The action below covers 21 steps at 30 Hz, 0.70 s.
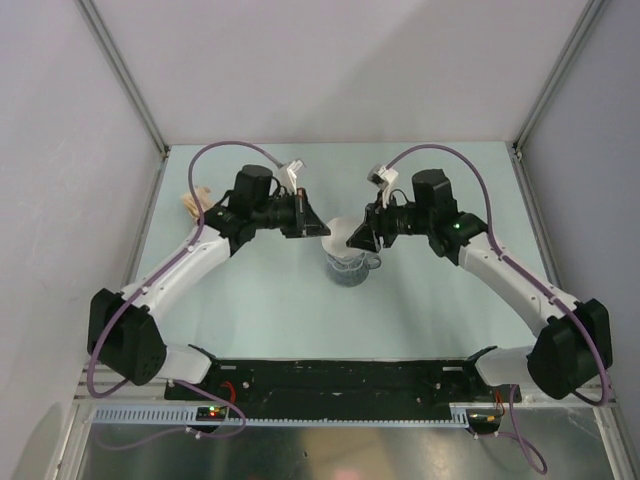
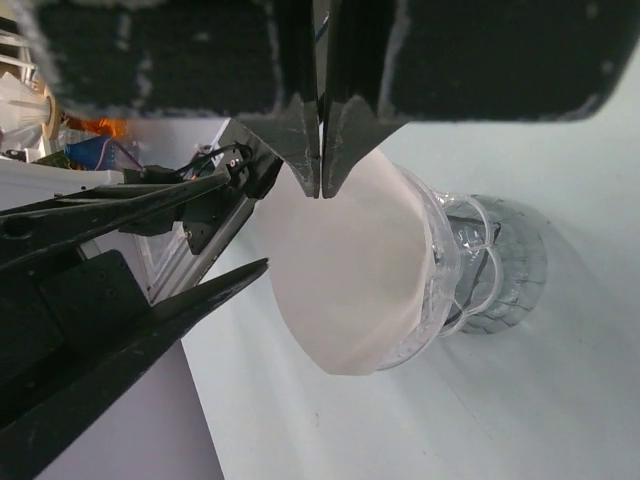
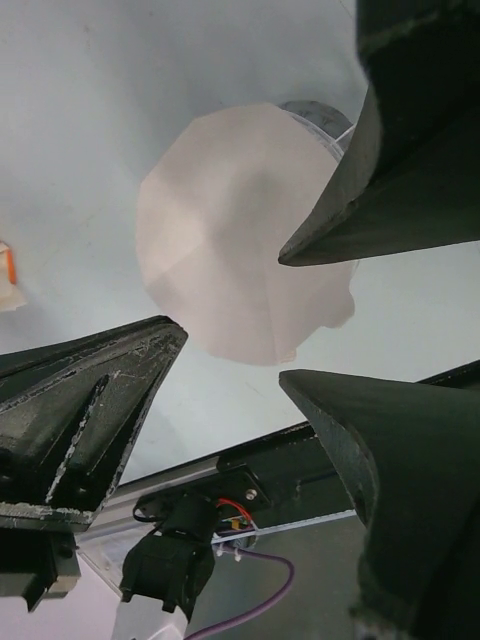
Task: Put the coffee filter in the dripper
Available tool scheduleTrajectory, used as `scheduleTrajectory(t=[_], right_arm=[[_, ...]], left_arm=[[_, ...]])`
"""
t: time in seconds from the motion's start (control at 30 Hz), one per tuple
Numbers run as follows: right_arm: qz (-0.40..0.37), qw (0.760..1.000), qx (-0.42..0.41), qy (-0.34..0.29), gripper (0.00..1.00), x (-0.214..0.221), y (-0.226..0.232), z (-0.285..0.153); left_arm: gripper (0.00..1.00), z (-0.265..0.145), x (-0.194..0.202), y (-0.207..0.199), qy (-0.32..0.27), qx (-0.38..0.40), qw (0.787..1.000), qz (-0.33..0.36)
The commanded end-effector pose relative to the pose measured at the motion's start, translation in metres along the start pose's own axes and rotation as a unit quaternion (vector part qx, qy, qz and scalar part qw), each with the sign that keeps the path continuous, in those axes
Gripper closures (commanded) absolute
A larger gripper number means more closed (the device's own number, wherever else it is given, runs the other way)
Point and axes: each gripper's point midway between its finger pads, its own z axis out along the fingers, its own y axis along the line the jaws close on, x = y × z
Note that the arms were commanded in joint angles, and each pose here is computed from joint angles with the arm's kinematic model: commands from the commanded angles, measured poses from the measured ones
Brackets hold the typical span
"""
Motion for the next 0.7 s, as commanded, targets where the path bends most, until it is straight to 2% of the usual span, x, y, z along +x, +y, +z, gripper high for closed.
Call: scheduleTrajectory(t=[0.0,0.33,0.67], right_arm=[[-0.019,1.0,-0.017,-0.011,0.5,-0.014,0.001,0.008],[-0.052,0.997,0.042,0.043,0.55,0.015,-0.028,0.012],[-0.073,0.992,0.07,0.073,0.55,0.028,-0.037,0.006]], left_arm=[[0.97,0.01,-0.003,-0.004,0.0,0.031,0.999,0.012],[1.0,0.023,0.008,0.011,0.019,0.03,0.999,0.007],[1.0,0.03,0.016,0.003,0.026,0.042,0.999,0.022]])
